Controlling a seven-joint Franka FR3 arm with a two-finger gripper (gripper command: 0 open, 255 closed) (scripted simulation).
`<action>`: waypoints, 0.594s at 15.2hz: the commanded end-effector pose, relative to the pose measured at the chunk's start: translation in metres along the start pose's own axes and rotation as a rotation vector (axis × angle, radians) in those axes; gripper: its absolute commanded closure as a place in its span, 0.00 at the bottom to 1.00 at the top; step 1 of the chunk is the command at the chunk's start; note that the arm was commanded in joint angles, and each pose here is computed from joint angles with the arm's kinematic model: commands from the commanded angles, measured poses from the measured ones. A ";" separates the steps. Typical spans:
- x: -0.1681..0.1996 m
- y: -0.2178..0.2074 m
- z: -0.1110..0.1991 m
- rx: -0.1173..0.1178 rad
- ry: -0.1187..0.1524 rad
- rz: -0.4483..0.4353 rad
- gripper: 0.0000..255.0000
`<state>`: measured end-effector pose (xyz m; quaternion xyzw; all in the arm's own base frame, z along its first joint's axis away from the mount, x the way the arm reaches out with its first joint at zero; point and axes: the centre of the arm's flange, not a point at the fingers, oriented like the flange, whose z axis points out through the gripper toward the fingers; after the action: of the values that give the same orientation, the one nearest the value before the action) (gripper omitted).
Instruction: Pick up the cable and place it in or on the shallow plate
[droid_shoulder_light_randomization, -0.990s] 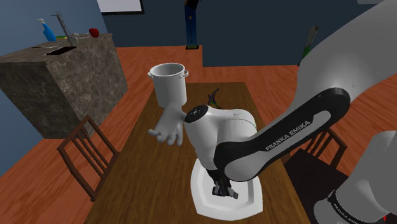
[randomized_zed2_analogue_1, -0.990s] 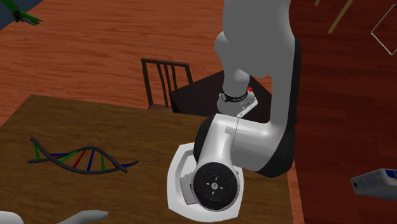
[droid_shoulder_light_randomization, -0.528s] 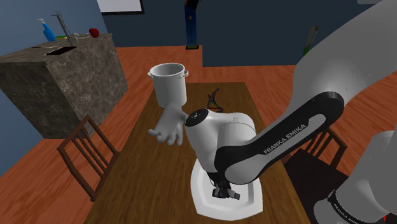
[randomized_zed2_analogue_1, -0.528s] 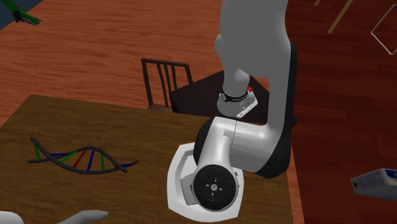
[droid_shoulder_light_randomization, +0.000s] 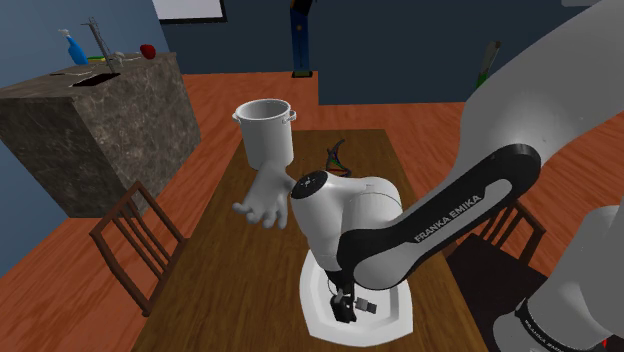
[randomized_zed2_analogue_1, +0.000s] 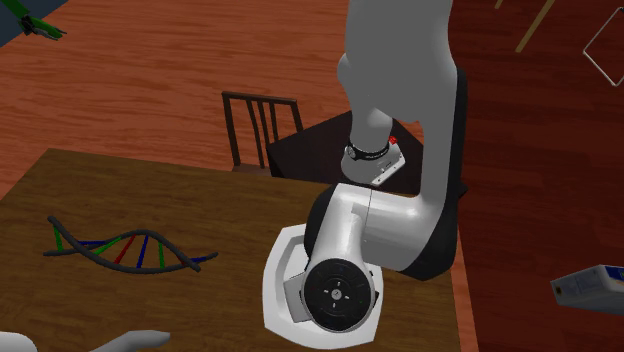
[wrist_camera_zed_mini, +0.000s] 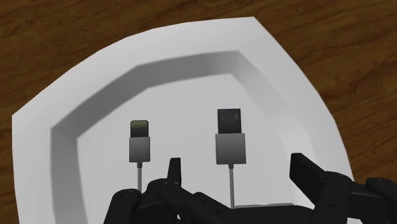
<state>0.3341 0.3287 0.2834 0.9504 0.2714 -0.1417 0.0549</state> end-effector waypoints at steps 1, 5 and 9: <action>0.000 0.000 -0.013 0.000 0.000 0.000 0.00; 0.000 0.000 -0.050 0.000 0.000 0.000 0.00; 0.000 0.000 -0.050 0.000 0.000 0.000 0.00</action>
<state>0.3458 0.3375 0.3307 0.9504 0.2714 -0.1416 0.0548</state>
